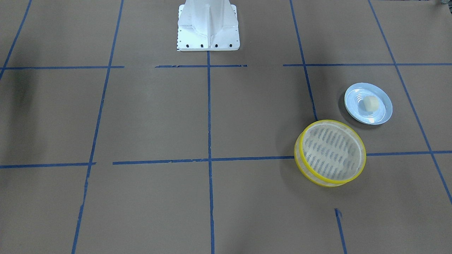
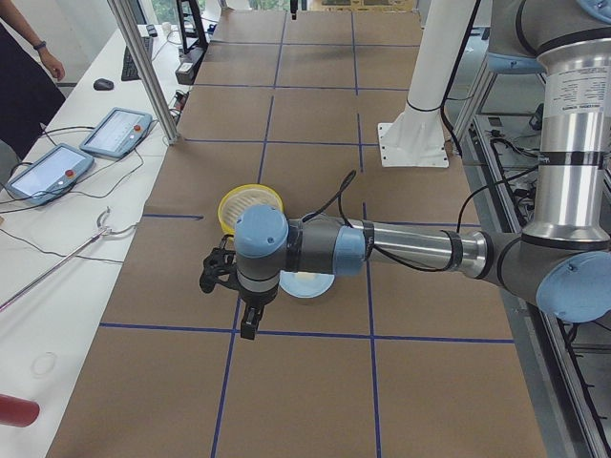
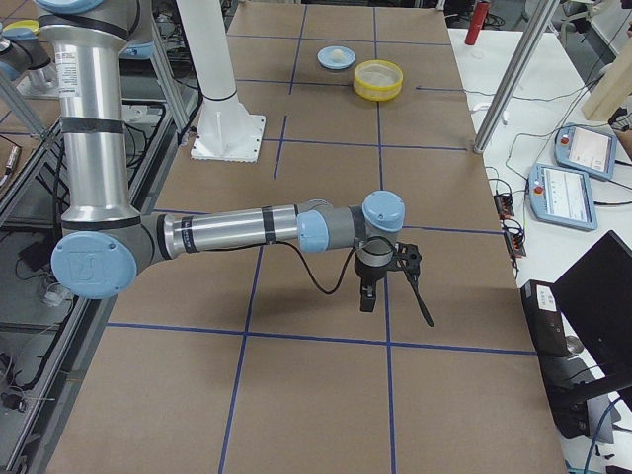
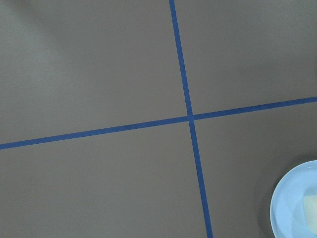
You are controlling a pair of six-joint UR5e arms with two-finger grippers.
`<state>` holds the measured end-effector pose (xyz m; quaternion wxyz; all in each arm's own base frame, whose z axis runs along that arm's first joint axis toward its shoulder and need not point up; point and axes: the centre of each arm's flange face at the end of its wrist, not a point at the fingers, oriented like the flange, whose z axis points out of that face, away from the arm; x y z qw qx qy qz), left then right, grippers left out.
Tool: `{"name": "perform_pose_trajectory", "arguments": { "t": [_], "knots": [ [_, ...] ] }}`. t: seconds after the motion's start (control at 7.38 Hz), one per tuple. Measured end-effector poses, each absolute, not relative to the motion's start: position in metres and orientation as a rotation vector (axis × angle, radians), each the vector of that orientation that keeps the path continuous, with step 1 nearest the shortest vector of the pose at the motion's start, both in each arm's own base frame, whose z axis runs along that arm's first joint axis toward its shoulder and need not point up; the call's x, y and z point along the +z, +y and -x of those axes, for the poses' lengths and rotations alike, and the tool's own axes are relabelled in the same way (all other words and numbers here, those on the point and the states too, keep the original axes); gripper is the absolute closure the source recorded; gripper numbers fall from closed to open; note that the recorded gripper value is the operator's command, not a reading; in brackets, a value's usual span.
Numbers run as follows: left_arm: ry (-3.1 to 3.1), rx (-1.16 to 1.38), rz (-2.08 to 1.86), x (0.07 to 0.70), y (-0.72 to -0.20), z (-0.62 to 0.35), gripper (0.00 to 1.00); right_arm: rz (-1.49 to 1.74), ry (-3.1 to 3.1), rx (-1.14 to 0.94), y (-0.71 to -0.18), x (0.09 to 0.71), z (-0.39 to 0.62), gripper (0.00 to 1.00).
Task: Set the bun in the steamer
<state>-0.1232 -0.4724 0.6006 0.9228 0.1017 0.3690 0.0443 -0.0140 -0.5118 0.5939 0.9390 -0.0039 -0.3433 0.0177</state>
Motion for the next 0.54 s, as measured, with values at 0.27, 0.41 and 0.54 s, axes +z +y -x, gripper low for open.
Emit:
{"name": "perform_pose_trajectory", "arguments": {
  "t": [0.27, 0.41, 0.54],
  "knots": [
    [0.755, 0.097, -0.221, 0.5981, -0.4729, 0.1232, 0.0, 0.008, -0.701, 0.036, -0.5118, 0.5939, 0.014, 0.0],
    [0.756, 0.097, -0.225, 0.5977, -0.4729, 0.1234, 0.0, 0.008, -0.701, 0.036, -0.5118, 0.5939, 0.014, 0.0],
    [0.758, 0.097, -0.228, 0.5975, -0.473, 0.1235, 0.0, 0.008, -0.701, 0.036, -0.5118, 0.5939, 0.014, 0.0]
  ]
}}
